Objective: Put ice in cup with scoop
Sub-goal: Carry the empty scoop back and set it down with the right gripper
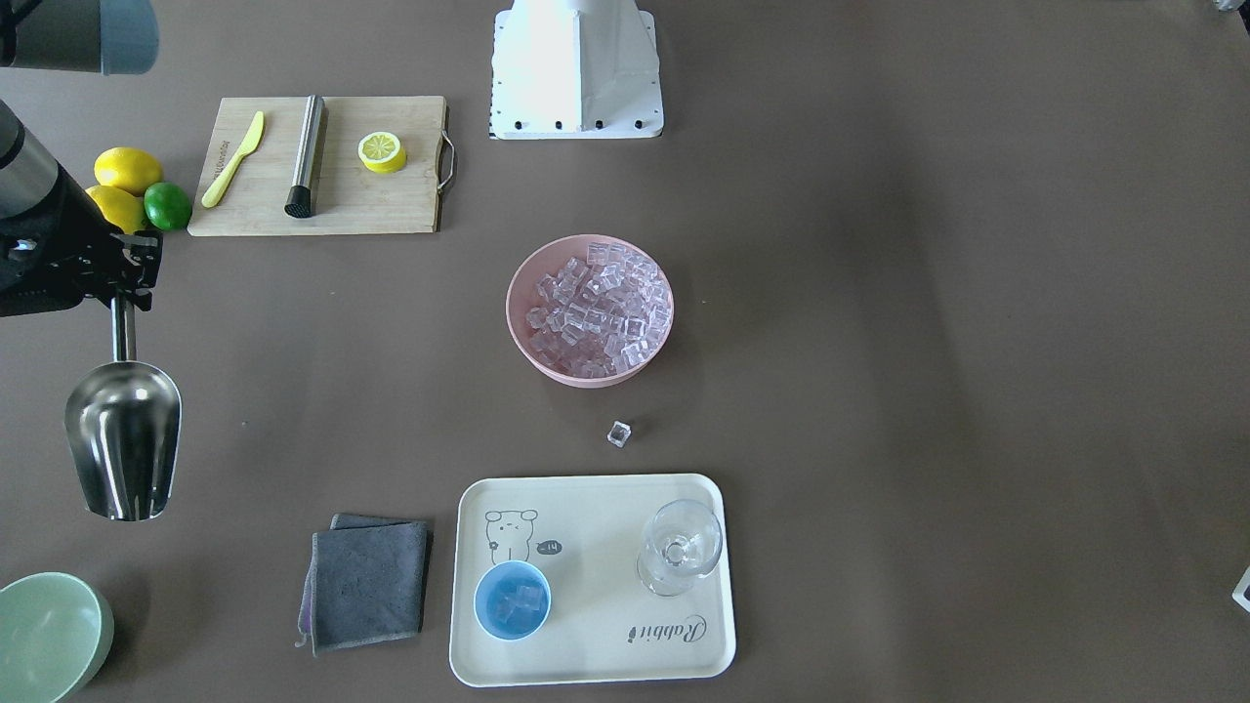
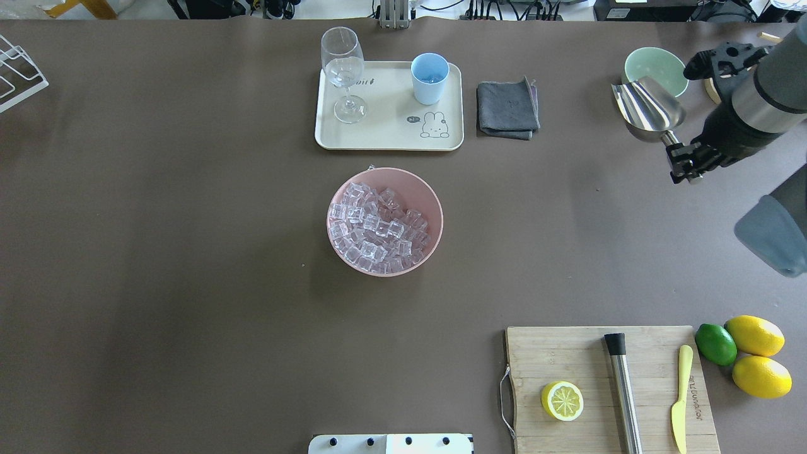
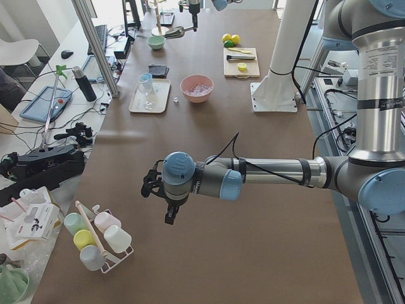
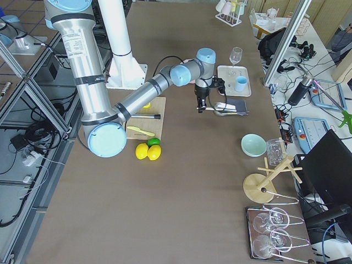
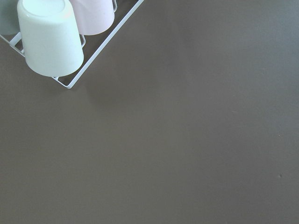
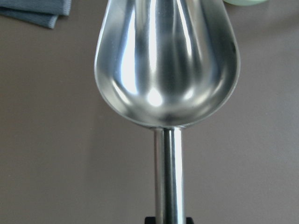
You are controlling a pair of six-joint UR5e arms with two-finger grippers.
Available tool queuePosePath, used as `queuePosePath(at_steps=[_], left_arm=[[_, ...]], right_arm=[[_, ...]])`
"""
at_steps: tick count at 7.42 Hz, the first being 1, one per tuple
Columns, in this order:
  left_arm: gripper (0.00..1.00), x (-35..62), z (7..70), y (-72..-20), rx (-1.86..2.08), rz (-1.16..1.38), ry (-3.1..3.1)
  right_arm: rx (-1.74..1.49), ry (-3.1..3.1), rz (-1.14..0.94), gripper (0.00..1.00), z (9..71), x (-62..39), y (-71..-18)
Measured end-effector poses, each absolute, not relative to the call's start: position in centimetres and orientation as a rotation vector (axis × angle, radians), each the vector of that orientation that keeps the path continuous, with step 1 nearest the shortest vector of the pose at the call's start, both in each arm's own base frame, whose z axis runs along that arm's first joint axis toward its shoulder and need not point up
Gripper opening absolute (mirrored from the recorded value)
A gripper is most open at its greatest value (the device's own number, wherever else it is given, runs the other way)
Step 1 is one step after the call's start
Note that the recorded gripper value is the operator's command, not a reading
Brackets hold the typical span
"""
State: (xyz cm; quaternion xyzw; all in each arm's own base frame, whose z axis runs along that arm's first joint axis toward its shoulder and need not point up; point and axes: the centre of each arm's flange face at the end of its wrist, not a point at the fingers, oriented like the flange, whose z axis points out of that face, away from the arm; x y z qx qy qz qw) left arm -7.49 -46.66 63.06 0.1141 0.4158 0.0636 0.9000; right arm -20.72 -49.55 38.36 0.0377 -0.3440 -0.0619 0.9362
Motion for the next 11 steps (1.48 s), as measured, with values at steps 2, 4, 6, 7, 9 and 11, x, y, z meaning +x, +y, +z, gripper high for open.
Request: queuePosePath(at_steps=[2, 4, 6, 7, 9, 11], left_arm=[[0.99, -7.5, 63.1, -46.7, 0.234, 0.13, 0.86], [0.99, -7.6, 63.1, -46.6, 0.235, 0.128, 0.86], [0.99, -7.6, 62.8, -46.7, 0.24, 0.13, 0.86], [0.99, -7.6, 62.7, -46.6, 0.24, 0.132, 0.86], [0.99, -7.5, 62.8, -46.6, 0.237, 0.131, 0.86], [0.99, -7.5, 63.0, -46.5, 0.234, 0.13, 0.86]], right_arm=[[0.014, -0.718, -0.037, 0.0, 47.0, -15.4, -46.0], [0.009, -0.737, 0.023, 0.0, 55.1, -12.6, -43.6], [0.04, -0.774, 0.077, 0.0, 60.7, -11.9, -42.5], [0.042, -0.783, 0.089, 0.0, 61.9, -11.7, -42.2], [0.037, -0.785, 0.094, 0.0, 63.2, -11.6, -41.8], [0.027, -0.782, 0.091, 0.0, 63.9, -11.6, -41.7]])
